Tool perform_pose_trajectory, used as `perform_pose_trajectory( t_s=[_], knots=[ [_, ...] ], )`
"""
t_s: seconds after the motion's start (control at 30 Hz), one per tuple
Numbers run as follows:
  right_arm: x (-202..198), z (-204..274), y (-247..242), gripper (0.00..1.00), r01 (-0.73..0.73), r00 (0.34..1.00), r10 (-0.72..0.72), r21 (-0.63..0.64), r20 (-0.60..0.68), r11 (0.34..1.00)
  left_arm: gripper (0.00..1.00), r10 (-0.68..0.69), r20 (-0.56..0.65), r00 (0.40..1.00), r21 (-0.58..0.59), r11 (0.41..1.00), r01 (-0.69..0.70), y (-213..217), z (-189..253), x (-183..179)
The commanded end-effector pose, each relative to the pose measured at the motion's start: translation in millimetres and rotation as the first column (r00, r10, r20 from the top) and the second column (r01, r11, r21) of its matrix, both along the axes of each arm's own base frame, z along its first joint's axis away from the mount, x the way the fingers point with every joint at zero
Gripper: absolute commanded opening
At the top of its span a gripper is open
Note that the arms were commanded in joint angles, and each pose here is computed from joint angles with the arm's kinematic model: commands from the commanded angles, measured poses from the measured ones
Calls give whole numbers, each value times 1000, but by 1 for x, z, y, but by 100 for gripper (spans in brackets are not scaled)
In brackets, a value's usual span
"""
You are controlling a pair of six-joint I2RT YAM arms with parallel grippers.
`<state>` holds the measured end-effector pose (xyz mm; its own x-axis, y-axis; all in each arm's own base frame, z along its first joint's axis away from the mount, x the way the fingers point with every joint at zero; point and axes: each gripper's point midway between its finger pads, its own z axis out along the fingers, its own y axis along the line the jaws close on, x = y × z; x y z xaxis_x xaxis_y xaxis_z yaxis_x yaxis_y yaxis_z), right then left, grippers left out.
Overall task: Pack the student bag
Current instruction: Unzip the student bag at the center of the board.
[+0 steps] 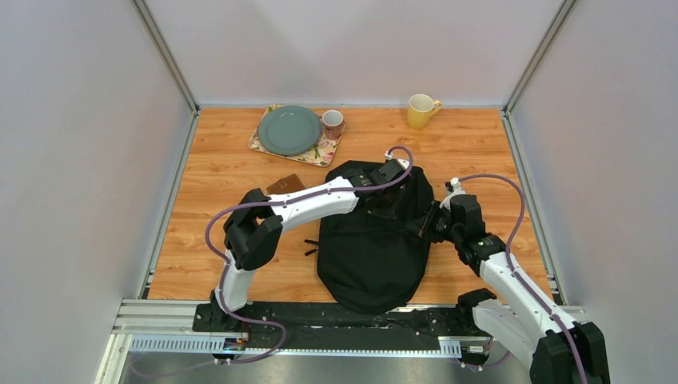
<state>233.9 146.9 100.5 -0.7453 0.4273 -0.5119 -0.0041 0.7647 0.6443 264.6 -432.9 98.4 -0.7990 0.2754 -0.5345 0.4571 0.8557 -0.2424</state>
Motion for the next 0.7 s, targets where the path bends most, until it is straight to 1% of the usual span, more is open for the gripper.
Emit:
perform_pose_trajectory(
  t_s=[0.0, 0.13, 0.23, 0.3, 0.4, 0.43, 0.5, 0.53, 0.67],
  knots=[
    [10, -2, -18, 0, 81, 997, -82, -71, -13, 994, 0, -7, 93, 996, 77, 997, 0, 46, 28, 3],
    [12, -6, -25, 0, 104, 994, -107, -78, -29, 992, 0, 28, 114, 993, 48, 998, -33, 83, 28, 3],
    [13, -8, -26, 0, 110, 993, -113, -80, -40, 991, 0, 57, 118, 991, 21, 998, -60, 102, 28, 6],
    [13, -12, -27, 0, 118, 991, -123, -87, -48, 989, 0, 69, 126, 990, 31, 997, -73, 113, 28, 9],
    [14, -14, -29, 0, 136, 988, -141, -86, -58, 987, 0, 83, 144, 986, 77, 993, -95, 134, 25, 10],
    [14, -15, -30, 0, 142, 987, -147, -85, -63, 986, 0, 105, 146, 984, 97, 988, -119, 148, 20, 10],
    [15, -15, -31, 0, 146, 986, -151, -85, -65, 986, 0, 122, 143, 982, 105, 985, -138, 161, 15, 8],
    [17, -15, -32, 0, 154, 985, -160, -85, -69, 984, 0, 149, 143, 978, 125, 978, -168, 179, 8, 7],
    [21, -12, -36, 0, 171, 982, -178, -91, -70, 981, 0, 199, 132, 971, 112, 970, -214, 208, -2, 2]
  ],
)
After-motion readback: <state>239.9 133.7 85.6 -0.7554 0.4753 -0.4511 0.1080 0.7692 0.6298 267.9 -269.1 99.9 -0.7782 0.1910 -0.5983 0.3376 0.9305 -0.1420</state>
